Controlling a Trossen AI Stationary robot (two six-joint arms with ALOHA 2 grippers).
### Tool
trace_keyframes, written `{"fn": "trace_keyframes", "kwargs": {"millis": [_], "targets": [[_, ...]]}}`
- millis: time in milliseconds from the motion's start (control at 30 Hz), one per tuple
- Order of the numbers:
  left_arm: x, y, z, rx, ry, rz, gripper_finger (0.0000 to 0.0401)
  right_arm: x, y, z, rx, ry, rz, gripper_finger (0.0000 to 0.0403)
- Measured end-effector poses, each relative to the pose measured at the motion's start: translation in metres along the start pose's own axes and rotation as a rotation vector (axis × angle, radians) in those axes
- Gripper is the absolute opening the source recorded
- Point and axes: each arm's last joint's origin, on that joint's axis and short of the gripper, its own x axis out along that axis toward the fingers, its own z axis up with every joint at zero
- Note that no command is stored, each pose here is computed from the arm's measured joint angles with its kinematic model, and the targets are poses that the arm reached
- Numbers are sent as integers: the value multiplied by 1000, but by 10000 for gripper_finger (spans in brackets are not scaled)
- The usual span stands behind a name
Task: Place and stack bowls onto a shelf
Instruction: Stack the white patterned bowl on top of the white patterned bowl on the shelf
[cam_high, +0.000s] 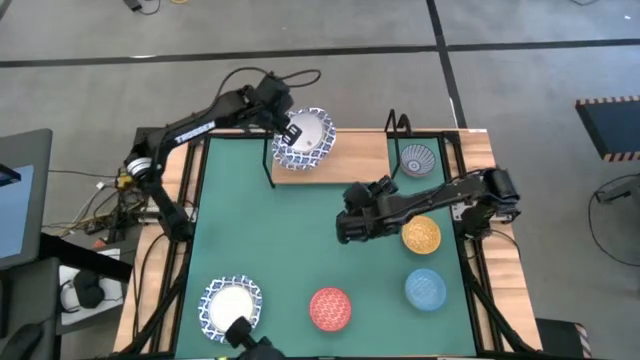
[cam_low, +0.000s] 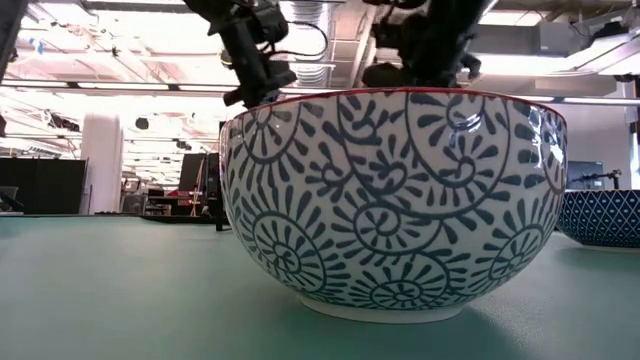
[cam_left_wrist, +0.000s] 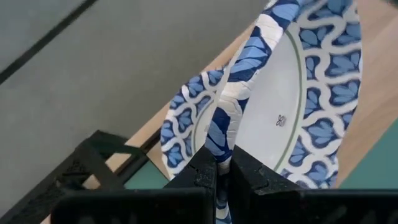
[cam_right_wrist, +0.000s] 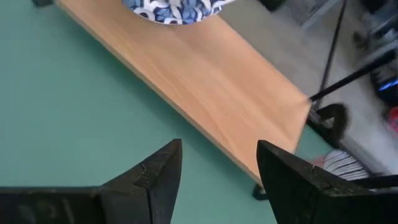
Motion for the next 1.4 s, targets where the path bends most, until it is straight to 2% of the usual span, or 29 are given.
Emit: {"fn": "trace_keyframes", "kwargs": {"millis": [167,333,567,800,1000,1167,1267,1400], "targets": [[16,0,8,38,79,-9,0,6,-22,-8,80,-6,42,234],[24,3,10,41,105,-31,5,-3,-44,-14,144,-61,107,234],[24,16,8,-35,133,-41,51,-7,-64,-27,192,-91,145,234],[24,26,4,-62,187,-86,114,-6,-66,-32,211,-98,168,234],[23,29,2,-34,204,-12,159,-6,-65,-32,207,-93,175,234],[17,29,1,9,201,58,171,-6,-64,-31,195,-98,178,234],[9,23,1,56,194,55,170,-7,-63,-30,191,-107,190,234],[-15,7,3,131,136,32,168,-8,-61,-27,178,-121,228,234]]}}
